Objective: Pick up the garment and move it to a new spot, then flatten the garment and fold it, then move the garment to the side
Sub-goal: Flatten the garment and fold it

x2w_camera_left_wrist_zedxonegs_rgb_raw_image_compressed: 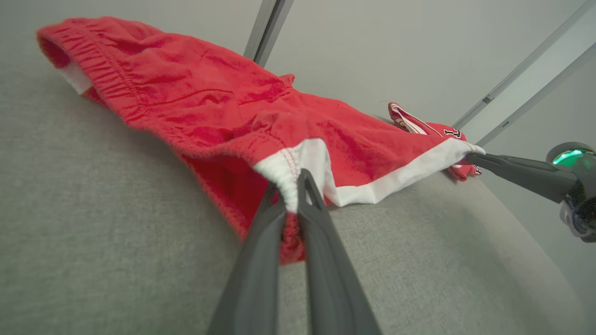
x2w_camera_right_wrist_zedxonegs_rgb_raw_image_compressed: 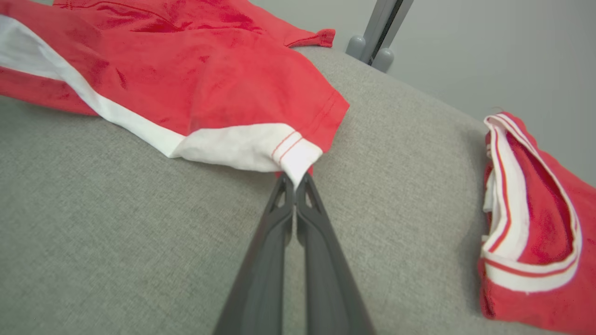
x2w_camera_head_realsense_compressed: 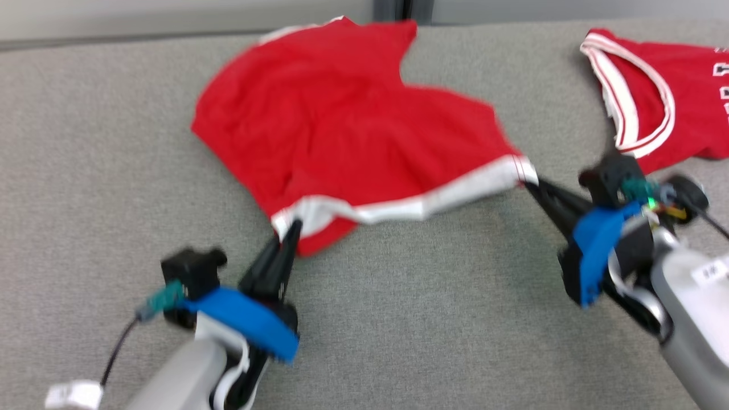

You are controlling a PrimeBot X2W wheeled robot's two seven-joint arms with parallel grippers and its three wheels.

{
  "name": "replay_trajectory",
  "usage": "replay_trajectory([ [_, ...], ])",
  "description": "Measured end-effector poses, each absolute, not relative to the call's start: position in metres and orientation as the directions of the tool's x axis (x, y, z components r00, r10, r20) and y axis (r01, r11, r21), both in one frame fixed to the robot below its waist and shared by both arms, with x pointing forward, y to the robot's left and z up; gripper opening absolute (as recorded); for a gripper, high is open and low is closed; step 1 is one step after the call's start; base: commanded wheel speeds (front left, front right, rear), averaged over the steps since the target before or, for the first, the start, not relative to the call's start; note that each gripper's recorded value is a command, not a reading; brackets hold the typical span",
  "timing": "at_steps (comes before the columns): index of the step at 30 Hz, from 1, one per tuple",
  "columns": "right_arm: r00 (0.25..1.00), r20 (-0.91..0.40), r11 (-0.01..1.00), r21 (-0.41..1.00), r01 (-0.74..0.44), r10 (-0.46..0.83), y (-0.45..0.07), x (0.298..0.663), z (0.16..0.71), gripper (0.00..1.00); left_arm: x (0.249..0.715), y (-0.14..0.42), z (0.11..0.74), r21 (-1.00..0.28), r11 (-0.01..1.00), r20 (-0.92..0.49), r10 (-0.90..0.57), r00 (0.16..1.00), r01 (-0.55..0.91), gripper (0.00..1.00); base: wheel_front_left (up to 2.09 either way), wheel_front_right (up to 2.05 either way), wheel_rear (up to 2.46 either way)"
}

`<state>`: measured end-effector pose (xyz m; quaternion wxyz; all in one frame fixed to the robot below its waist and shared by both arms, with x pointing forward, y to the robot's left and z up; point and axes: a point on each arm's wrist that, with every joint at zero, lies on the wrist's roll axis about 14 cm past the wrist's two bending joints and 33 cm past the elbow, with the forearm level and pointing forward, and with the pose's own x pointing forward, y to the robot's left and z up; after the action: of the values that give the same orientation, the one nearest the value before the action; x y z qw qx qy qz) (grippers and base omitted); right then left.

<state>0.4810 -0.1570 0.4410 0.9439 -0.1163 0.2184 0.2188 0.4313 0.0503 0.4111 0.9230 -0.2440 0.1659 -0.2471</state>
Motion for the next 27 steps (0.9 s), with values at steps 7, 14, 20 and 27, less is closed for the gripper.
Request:
replay_trajectory([
  [7, 0.709, -0.633, 0.908, -0.023, -0.419, 0.311, -0.179, 0.391, 0.430, 0.00, 0.333, 0.036, 0.404, -0.518, 0.711, -0.253, -0.659, 0.708, 0.476, 0.00, 0.00, 0.00, 0.00],
  [14, 0.620, -0.735, 0.930, 0.039, -0.365, 0.274, -0.178, 0.323, 0.446, 0.00, 0.291, 0.063, 0.421, -0.497, 0.717, -0.312, -0.673, 0.671, 0.489, 0.00, 0.00, 0.00, 0.00],
  [20, 0.557, -0.798, 0.954, 0.070, -0.292, 0.229, -0.182, 0.290, 0.459, 0.00, 0.266, 0.062, 0.448, -0.588, 0.664, -0.309, -0.712, 0.631, 0.461, 0.00, 0.00, 0.00, 0.00],
  [27, 0.703, -0.668, 0.933, -0.034, -0.357, 0.245, -0.176, 0.347, 0.502, 0.00, 0.293, 0.067, 0.471, -0.594, 0.668, -0.234, -0.676, 0.698, 0.448, 0.00, 0.00, 0.00, 0.00],
])
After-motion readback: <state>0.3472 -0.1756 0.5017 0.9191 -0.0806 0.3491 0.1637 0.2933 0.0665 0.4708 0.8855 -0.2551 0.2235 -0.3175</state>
